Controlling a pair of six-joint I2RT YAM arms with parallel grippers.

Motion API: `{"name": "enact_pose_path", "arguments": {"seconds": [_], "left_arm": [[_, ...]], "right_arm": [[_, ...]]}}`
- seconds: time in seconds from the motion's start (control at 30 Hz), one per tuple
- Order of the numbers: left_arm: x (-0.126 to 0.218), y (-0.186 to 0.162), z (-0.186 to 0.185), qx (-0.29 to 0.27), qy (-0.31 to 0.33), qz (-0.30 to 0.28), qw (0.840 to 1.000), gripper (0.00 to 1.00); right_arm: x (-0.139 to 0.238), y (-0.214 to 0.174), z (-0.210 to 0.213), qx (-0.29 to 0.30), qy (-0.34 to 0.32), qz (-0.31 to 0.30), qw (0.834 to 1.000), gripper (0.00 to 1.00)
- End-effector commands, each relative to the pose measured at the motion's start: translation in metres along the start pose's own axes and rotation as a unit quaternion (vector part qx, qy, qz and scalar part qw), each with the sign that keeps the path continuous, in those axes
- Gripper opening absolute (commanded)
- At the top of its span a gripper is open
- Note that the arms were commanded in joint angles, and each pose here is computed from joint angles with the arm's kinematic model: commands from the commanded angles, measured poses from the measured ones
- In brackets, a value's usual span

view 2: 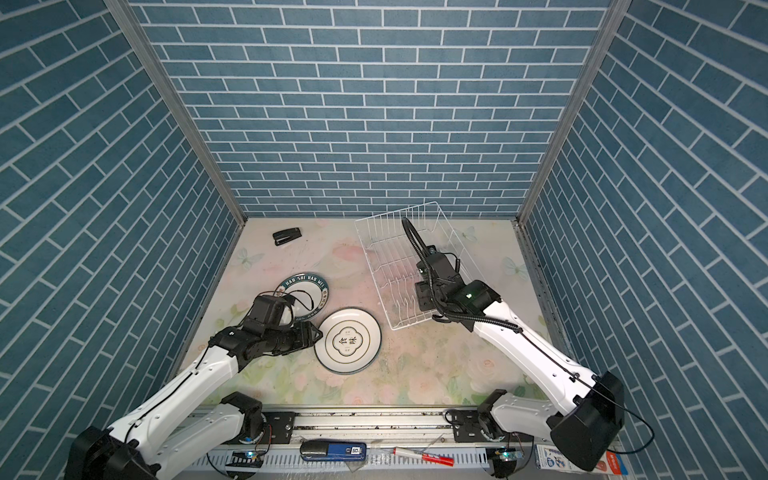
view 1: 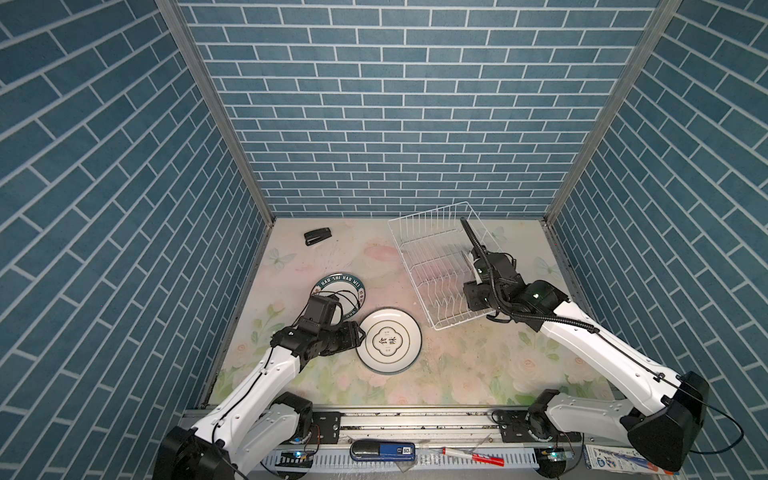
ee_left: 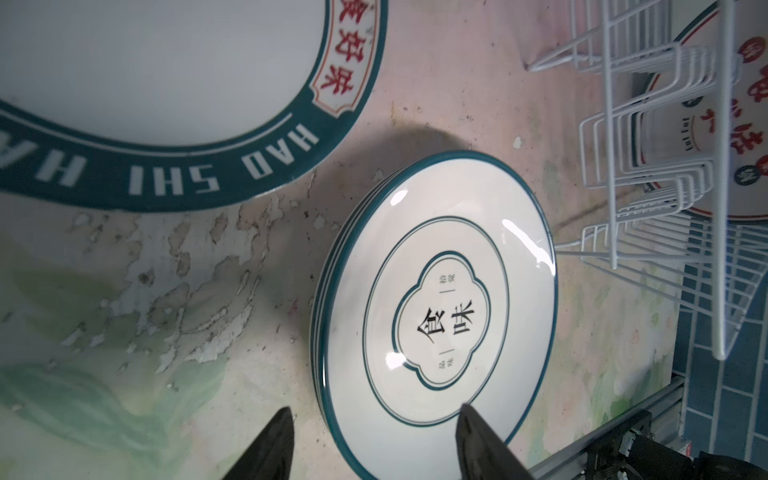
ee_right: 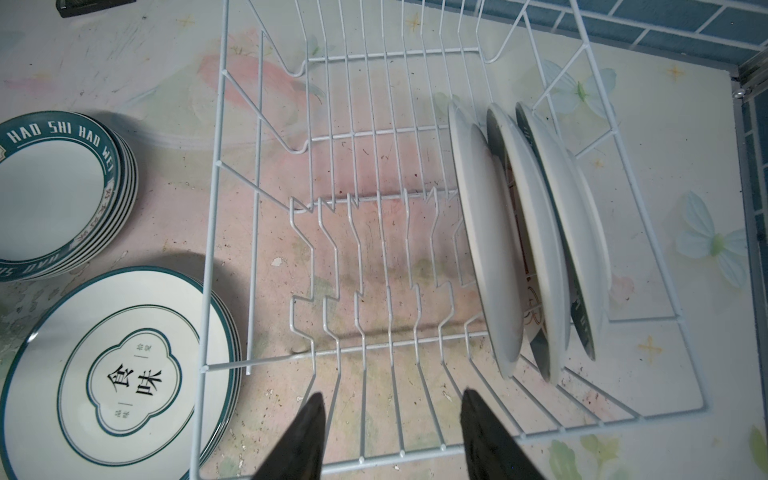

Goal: Unload the plates from the dish rack
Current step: 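Set the plate on the red-lettered stack, open left gripper while right returns to rack, then lower the right gripper into the rack toward the next upright plate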

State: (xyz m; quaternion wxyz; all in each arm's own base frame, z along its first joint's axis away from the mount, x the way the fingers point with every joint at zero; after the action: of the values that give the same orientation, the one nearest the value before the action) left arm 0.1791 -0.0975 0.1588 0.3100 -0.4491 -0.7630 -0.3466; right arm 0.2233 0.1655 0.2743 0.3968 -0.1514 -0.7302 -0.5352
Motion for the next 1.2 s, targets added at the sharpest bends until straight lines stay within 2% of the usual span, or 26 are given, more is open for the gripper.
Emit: {"name": "enact_pose_path", "arguments": {"seconds": [0.0, 0.23, 0.4, 0.63, 0.93, 0.97, 1.03, 1.17], "left_arm": [[0.012, 0.009, -0.009, -0.02, -0.005, -0.032, 0.999, 0.71], [0.029, 0.023, -0.019, -0.037, -0.012, -0.103, 0.994, 0.76], [0.039, 0.03, -0.018, -0.031, 0.012, -0.14, 0.99, 0.83], [0.04, 0.034, -0.016, -0.032, 0.042, -0.142, 0.988, 0.86], [0.042, 0.033, -0.017, -0.03, 0.05, -0.13, 0.99, 0.87], [0.043, 0.033, -0.016, -0.029, 0.053, -0.131, 0.99, 0.88], [0.044, 0.032, -0.015, -0.029, 0.055, -0.133, 0.989, 0.99], [0.049, 0.035, -0.019, -0.029, 0.051, -0.14, 0.988, 0.99]], "right_arm": [[0.012, 0.011, -0.005, 0.019, -0.02, -0.007, 1.0, 0.54], [0.008, 0.02, -0.008, 0.037, -0.056, -0.001, 0.998, 0.55], [0.002, 0.03, -0.009, 0.051, -0.096, 0.002, 0.994, 0.56], [-0.013, 0.044, -0.003, 0.071, -0.122, 0.023, 0.99, 0.57], [-0.031, 0.057, 0.005, 0.082, -0.114, 0.042, 0.989, 0.6], [-0.034, 0.059, 0.005, 0.084, -0.115, 0.044, 0.989, 0.6], [-0.037, 0.06, 0.005, 0.085, -0.119, 0.05, 0.988, 0.6], [-0.045, 0.062, 0.004, 0.091, -0.134, 0.062, 0.985, 0.6]]}}
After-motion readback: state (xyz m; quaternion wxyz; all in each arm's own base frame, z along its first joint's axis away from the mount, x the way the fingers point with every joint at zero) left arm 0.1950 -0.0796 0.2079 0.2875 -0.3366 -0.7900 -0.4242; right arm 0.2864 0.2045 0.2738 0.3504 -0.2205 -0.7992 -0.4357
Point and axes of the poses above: each gripper's point midway between its finger pads, its own x axis back along the fingers, its own z axis along the line the jaws close on, y = z × x, the point moved 8 cm from there along x, back along the fingers, and after that the axes turned 8 degrees about x, right-handed, at the moved point
